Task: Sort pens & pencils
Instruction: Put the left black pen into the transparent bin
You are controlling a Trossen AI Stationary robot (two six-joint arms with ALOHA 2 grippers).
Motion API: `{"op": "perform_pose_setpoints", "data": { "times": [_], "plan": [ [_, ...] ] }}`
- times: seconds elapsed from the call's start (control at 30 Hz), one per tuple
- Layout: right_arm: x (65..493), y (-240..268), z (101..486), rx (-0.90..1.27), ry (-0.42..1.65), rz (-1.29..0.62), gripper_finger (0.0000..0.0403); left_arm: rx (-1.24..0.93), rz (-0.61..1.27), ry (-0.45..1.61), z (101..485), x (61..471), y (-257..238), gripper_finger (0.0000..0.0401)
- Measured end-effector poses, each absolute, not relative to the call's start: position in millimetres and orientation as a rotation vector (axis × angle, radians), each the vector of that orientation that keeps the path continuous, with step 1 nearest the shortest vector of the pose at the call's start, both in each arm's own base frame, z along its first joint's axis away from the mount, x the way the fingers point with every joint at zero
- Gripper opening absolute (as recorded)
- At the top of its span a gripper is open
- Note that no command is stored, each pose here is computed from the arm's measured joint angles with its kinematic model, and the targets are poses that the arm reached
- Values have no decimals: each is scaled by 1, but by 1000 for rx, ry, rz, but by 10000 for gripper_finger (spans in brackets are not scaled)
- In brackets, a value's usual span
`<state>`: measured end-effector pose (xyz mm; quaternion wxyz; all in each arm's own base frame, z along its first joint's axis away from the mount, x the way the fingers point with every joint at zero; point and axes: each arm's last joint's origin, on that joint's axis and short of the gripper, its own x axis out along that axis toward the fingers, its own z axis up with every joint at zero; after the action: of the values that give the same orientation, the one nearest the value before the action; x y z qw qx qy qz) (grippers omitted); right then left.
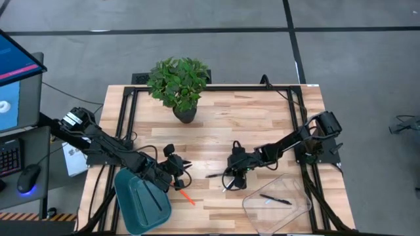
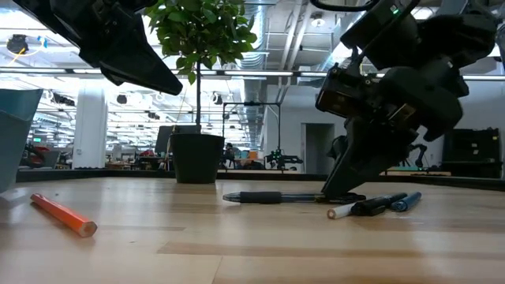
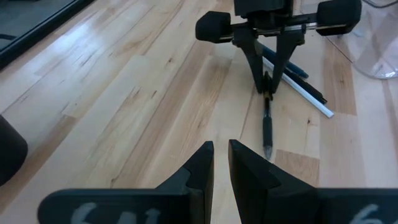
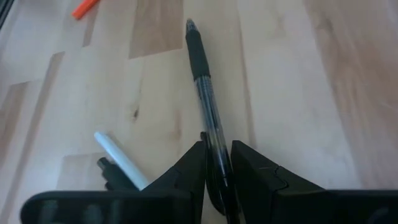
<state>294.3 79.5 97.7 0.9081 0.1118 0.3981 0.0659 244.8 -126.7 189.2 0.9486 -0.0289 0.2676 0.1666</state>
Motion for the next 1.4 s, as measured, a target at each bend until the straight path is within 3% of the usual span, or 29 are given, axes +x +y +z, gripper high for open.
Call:
{"op": "perform_pose_setpoints", "data": {
  "times": [0.43, 0.77, 1.4],
  "plan": [
    [298, 62, 97, 234, 806, 30, 103, -58, 339, 545, 189, 245, -127, 41],
    [298, 68, 98, 254, 808, 119, 103, -57, 339, 545, 189, 245, -127, 41],
    [298, 65, 98, 286, 811, 105, 103, -56, 339, 547, 189, 245, -127, 41]
  ]
}}
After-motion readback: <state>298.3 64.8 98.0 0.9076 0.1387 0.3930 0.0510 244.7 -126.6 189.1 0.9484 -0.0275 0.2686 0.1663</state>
